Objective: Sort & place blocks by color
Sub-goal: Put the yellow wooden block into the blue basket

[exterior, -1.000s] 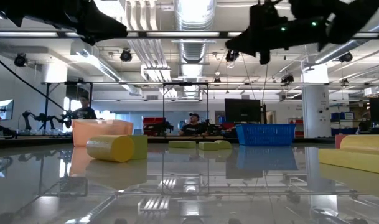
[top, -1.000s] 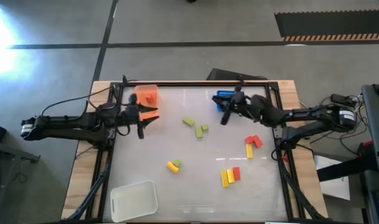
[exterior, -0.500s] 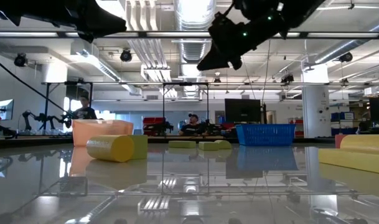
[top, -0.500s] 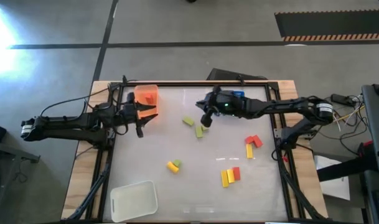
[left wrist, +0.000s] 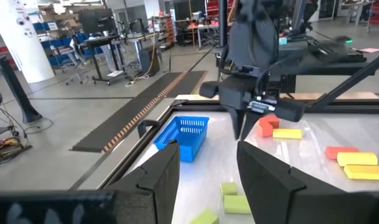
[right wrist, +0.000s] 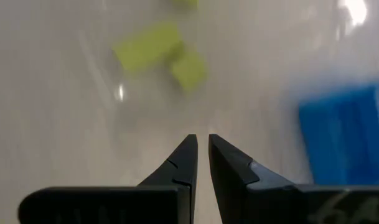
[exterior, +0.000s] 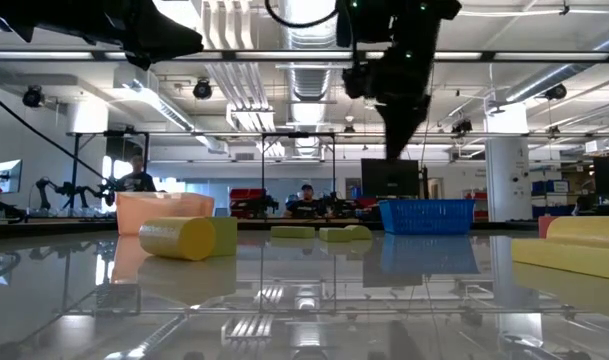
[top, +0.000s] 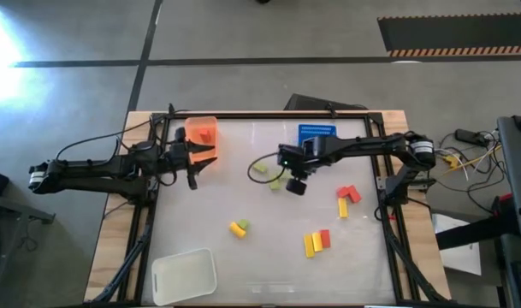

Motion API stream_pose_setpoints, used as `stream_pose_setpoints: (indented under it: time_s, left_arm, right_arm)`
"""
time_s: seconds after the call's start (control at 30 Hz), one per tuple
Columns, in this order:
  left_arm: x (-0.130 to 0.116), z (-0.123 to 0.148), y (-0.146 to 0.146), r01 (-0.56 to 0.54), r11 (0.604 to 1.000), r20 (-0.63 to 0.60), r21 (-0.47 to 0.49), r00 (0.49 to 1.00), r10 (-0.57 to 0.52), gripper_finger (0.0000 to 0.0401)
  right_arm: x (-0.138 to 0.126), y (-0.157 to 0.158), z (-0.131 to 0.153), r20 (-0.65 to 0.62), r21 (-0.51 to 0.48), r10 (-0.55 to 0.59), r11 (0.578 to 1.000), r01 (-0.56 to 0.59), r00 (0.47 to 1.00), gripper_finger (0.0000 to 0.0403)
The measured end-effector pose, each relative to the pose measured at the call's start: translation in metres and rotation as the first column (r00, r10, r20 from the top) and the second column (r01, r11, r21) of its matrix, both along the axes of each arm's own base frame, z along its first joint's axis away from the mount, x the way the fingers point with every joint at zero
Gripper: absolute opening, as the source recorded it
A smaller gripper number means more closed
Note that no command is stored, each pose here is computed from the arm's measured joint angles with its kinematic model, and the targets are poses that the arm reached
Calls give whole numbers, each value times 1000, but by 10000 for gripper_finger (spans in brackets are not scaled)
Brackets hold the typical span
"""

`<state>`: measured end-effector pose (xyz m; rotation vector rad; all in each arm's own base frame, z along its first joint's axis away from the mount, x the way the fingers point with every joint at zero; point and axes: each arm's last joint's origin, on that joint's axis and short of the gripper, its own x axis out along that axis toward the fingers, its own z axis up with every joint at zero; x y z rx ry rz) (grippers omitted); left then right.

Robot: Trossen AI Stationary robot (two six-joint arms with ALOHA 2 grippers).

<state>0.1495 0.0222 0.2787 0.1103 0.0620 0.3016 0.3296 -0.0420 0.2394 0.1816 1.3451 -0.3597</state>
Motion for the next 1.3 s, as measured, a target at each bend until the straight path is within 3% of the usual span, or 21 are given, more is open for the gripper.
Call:
stream_pose_setpoints:
  time_s: [0.27,0.43,0.53,0.7,1.03,1.17,1.3]
  left_arm:
    - [0,0,0,0,1000,1,1,1000,0,144]
    - [1,-1,0,0,1000,-6,0,1000,0,144]
    - [1,-3,0,-1,1000,-29,-2,1000,1,144]
    - [1,-3,0,0,1000,-32,-2,999,0,144]
    - [1,-4,0,0,1000,-35,-3,999,0,144]
    - [1,-3,0,0,1000,-31,-2,1000,0,144]
    - [1,-3,0,0,1000,-28,-2,1000,0,144]
  right_arm:
    - [-28,10,-12,-279,178,-106,971,160,954,31]
    - [-42,19,-21,-396,280,-318,851,444,861,31]
    - [-49,28,-24,-436,259,-418,790,556,797,31]
    - [-61,42,-30,-467,208,-504,736,644,727,46]
    - [-95,64,-51,-472,130,-644,625,770,603,165]
    - [-107,67,-60,-465,113,-675,597,795,573,196]
    - [-117,68,-68,-429,87,-700,598,797,571,203]
